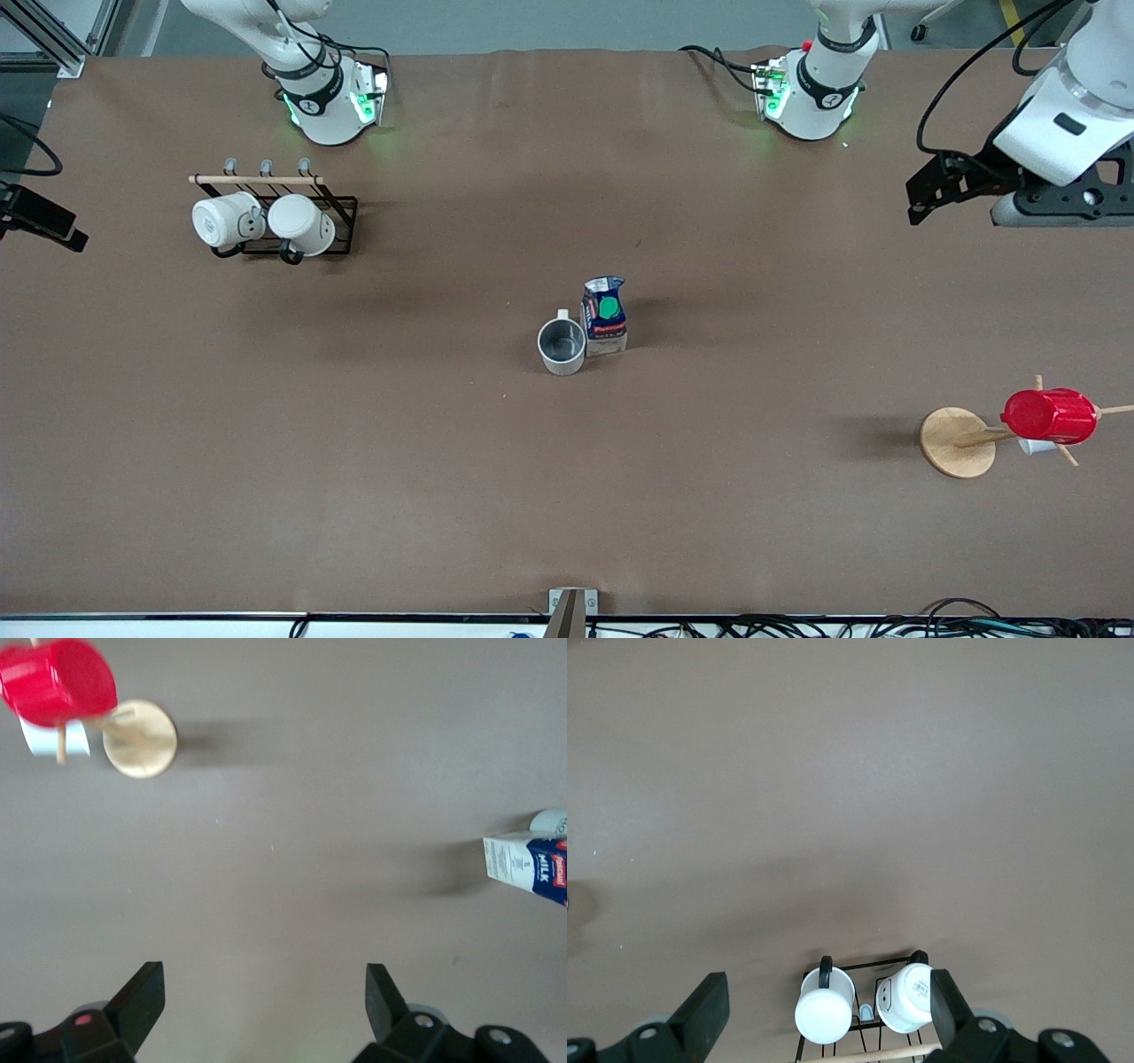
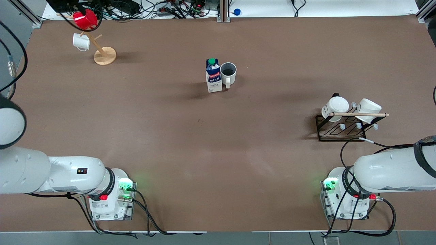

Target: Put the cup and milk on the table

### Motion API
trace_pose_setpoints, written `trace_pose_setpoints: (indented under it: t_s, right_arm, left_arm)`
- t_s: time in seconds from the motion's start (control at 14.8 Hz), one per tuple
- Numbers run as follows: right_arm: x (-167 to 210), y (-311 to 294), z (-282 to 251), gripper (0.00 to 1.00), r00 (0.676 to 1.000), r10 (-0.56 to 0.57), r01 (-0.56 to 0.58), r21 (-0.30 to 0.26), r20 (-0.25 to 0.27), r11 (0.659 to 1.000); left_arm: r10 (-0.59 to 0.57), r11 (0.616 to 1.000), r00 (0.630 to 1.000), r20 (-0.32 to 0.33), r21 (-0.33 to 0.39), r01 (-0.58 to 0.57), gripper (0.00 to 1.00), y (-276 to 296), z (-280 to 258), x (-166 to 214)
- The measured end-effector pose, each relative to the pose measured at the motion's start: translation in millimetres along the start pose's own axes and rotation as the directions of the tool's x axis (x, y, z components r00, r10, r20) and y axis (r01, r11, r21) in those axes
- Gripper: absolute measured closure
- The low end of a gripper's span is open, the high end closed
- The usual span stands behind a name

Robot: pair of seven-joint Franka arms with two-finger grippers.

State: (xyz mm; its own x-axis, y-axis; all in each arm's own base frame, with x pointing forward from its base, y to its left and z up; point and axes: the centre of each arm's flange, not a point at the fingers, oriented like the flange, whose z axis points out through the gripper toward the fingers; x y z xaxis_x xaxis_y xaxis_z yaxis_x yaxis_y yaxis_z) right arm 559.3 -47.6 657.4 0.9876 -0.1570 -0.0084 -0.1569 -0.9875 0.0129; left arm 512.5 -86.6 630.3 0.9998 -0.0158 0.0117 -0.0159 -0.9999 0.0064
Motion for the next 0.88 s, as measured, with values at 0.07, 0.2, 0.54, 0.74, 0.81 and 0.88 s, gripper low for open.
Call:
trace_pose_setpoints:
  t_s: [0.07,0.2,0.54,0.74,0.81,0.88]
  right_arm:
    - [-0.9,-1.6,-0.2,0.00,1.000,-0.003,0.003,0.000,0.000,1.000]
    - [-1.5,-3.1,-0.7,0.00,1.000,-0.006,0.006,0.001,-0.001,1.000]
    - [-1.4,-1.9,-0.7,0.00,1.000,-0.003,0.003,0.000,-0.001,1.000]
    - [-1.4,-1.9,-0.7,0.00,1.000,-0.003,0.003,0.000,-0.001,1.000]
    - [-1.4,-1.8,-0.7,0.00,1.000,-0.002,0.002,0.000,-0.001,1.000]
    - [-1.4,-1.6,-0.7,0.00,1.000,-0.002,0.002,0.000,-0.001,1.000]
  left_arm:
    - [-0.011,1.000,1.000,0.007,-0.006,0.011,0.00,-5.8,1.6,-7.0]
    - [-0.013,1.000,1.000,0.012,-0.006,0.013,0.00,-7.3,0.5,-17.0]
    - [0.002,1.000,1.000,-0.003,-0.005,-0.002,0.00,0.1,-12.0,-24.3]
    - [0.000,1.000,1.000,-0.017,0.024,0.000,0.00,-4.8,-21.2,-22.6]
    - [0.001,0.999,1.000,-0.021,0.044,0.000,0.00,-6.3,-22.6,-21.0]
    - [0.002,0.999,1.000,-0.020,0.054,-0.001,0.00,-7.0,-22.3,-19.4]
